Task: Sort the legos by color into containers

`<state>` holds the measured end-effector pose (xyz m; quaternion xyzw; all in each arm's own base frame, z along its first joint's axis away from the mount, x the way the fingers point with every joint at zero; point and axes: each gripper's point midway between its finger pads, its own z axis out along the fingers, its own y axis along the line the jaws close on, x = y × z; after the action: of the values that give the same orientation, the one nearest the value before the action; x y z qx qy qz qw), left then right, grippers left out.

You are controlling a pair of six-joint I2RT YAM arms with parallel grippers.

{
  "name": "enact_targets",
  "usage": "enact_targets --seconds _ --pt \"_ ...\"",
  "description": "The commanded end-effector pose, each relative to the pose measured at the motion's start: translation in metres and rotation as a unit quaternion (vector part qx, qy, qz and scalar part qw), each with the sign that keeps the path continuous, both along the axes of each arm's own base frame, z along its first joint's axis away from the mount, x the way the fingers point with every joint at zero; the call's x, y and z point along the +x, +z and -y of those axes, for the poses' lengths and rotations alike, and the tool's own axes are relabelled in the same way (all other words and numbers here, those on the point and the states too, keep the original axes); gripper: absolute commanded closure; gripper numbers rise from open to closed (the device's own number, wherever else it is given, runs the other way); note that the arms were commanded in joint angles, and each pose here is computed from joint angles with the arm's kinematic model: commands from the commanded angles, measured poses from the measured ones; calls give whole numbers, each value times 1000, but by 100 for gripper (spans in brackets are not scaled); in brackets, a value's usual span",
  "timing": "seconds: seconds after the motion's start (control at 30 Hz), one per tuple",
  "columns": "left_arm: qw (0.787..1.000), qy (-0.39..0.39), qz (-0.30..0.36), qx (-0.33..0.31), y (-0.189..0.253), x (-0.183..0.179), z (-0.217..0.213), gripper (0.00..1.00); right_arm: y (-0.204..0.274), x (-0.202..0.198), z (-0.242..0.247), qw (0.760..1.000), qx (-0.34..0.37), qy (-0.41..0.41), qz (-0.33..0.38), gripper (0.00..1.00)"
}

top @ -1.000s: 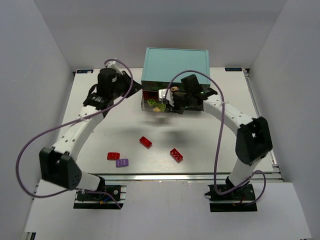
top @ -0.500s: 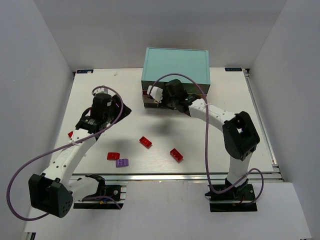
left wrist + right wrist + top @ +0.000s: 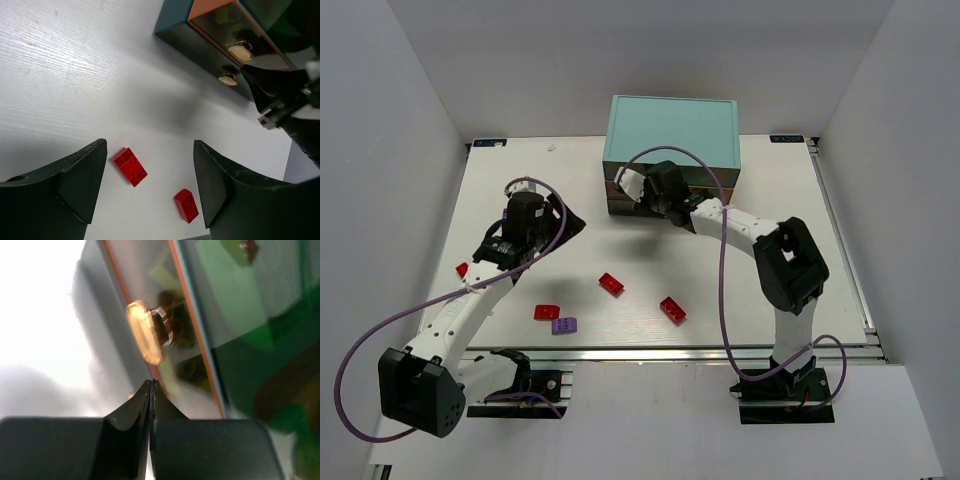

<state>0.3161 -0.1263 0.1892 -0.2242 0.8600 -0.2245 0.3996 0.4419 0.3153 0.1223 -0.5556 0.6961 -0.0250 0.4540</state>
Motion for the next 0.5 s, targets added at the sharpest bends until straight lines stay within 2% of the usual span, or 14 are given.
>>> enact_targets --seconds 0.0,0.07,0.1,0.13,0.17,0.2,0.23,0.33,0.4,0.43,0.47 --pt "1000 -6 12 -11 4 -2 2 20 60 -25 -7 995 85 46 -2 100" --pt "1000 -6 14 -12 4 -2 2 20 71 -60 3 990 117 81 -7 98" --pt "1000 -6 14 -13 3 -2 2 20 71 -69 8 989 127 78 -7 87" --pt "1000 -7 13 -12 2 -3 2 19 89 -67 11 983 176 58 16 55" --pt "1000 -7 11 -11 0 -3 2 19 87 -75 29 981 190 26 21 47" --pt "1000 -7 9 -12 -2 -3 3 19 88 -77 36 978 206 3 18 43" --pt "1000 -8 7 -12 -4 -3 3 18 89 -77 50 972 232 -45 -3 43" --pt "1000 -11 1 -10 -10 -3 4 17 72 -81 75 949 270 -141 -84 52" --pt "1000 -14 -3 -9 -12 -4 5 17 64 -78 94 930 296 -189 -109 52" --pt "1000 -16 -7 -9 -15 -4 5 17 65 -79 98 923 309 -201 -111 48" --pt "1000 -17 -7 -9 -15 -3 6 17 65 -79 98 904 340 -224 -127 45"
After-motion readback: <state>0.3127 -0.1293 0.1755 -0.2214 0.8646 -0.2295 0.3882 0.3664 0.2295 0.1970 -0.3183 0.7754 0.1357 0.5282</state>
